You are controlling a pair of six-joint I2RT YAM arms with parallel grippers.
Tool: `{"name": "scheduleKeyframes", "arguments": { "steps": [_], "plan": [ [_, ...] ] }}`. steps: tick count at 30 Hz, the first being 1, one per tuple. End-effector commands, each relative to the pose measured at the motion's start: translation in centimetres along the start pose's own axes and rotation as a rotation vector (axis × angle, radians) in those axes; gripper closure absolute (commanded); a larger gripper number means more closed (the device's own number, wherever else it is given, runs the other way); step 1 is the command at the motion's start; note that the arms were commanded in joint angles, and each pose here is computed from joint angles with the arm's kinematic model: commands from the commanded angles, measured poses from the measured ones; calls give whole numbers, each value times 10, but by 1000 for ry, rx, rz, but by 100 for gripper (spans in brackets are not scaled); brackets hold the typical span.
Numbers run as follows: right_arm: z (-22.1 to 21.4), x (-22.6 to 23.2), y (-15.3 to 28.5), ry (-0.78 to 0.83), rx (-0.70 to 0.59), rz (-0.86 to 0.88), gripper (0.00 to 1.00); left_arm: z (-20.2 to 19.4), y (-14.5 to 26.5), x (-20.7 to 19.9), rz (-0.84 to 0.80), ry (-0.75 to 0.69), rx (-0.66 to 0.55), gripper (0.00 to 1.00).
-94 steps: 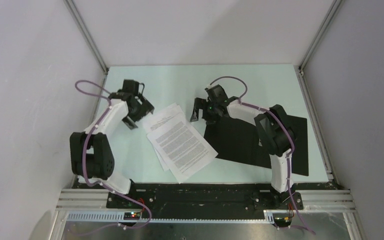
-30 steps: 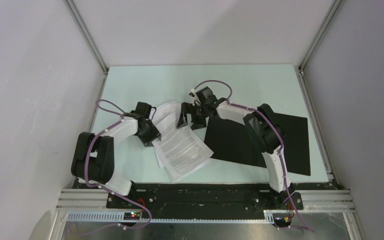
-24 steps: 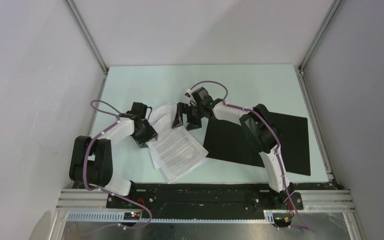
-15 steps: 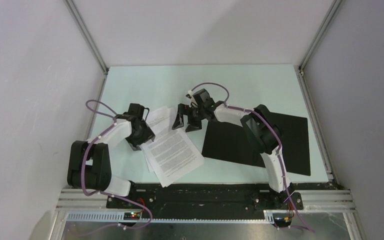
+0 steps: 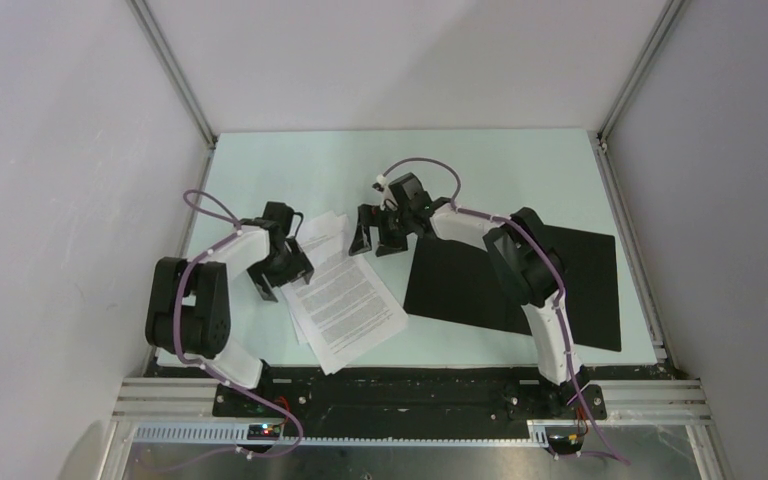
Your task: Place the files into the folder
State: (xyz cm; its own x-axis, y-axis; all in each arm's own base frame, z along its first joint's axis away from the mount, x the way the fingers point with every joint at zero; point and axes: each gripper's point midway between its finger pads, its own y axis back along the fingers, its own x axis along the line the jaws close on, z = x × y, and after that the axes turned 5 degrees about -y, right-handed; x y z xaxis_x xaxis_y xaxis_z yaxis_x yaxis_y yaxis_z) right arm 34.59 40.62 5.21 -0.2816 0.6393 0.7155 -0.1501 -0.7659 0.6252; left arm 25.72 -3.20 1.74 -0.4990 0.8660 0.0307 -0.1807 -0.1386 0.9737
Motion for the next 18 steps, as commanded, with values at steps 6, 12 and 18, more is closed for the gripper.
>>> {"name": "scheduleKeyframes", "arguments": {
  "steps": [6,12,18],
  "plan": [
    [-45,-11,-30,-3,93,-39,0,-11,-5,-25,-72,-31,54,24],
    [-47,-12,-30,-15,101,-25,1,-11,-3,-32,-105,-11,48,44],
    [-49,-11,-30,-32,111,-7,1,0,9,-43,-152,-14,21,70]
  ]
}}
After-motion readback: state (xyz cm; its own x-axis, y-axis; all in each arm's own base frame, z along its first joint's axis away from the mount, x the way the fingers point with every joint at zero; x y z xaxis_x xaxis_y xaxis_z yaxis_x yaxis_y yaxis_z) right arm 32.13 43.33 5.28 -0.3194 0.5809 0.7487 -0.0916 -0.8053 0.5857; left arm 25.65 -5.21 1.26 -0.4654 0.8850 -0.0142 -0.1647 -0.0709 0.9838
